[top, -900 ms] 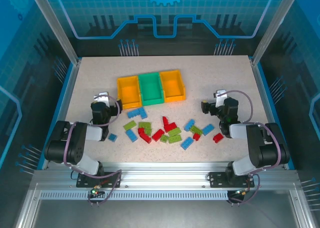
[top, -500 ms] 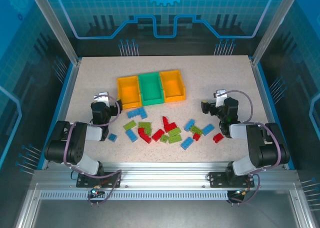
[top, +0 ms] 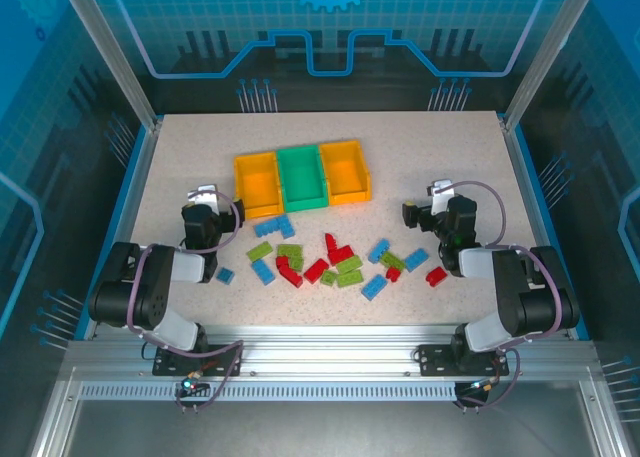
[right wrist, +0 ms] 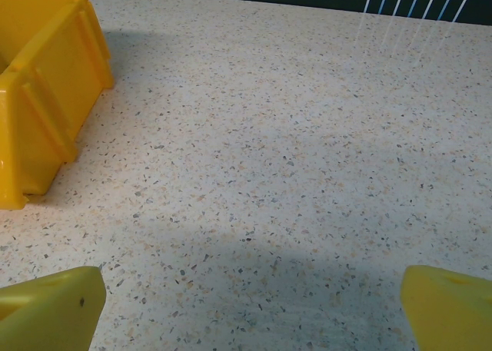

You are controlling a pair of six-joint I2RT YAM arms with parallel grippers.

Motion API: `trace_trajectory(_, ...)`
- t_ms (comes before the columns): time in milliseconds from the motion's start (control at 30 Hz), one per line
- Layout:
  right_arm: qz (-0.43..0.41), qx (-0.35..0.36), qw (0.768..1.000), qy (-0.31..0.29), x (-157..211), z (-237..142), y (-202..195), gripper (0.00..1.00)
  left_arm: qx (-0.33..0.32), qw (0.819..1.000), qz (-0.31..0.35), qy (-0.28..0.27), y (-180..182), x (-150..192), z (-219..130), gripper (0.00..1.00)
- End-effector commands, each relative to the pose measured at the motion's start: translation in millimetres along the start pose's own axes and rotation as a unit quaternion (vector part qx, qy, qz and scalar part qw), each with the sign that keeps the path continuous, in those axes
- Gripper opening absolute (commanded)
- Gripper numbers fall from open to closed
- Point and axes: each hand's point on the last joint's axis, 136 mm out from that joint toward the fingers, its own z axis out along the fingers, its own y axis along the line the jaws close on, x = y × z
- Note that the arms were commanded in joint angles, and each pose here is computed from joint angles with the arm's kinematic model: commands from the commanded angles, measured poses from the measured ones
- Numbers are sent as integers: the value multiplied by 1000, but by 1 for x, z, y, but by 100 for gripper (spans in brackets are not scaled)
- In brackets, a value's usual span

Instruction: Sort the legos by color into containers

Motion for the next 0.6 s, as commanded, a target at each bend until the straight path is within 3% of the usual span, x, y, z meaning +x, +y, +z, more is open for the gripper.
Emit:
trace_trajectory(0, -4, -1, 1000, 7, -14, 3, -4, 100, 16, 1000, -4, -21, -8, -16, 1, 99)
trace_trajectory(133, 41, -7, 994, 102, -38, -2, -4, 97, -6, 1000, -17, -1, -2, -39, -13, 99)
trace_trajectory(333, 68, -63, 982, 167, -71, 1, 39, 85, -48, 982, -131, 126, 6, -53, -56, 99)
trace_trajectory(433, 52, -91, 971, 214, -78, 14, 71, 79, -40, 976, -167, 136, 1, -50, -75, 99)
trace_trajectory(567, 21, -79, 959, 270, -75, 36, 97, 77, -44, 969, -196, 143, 3, -39, -93, 99)
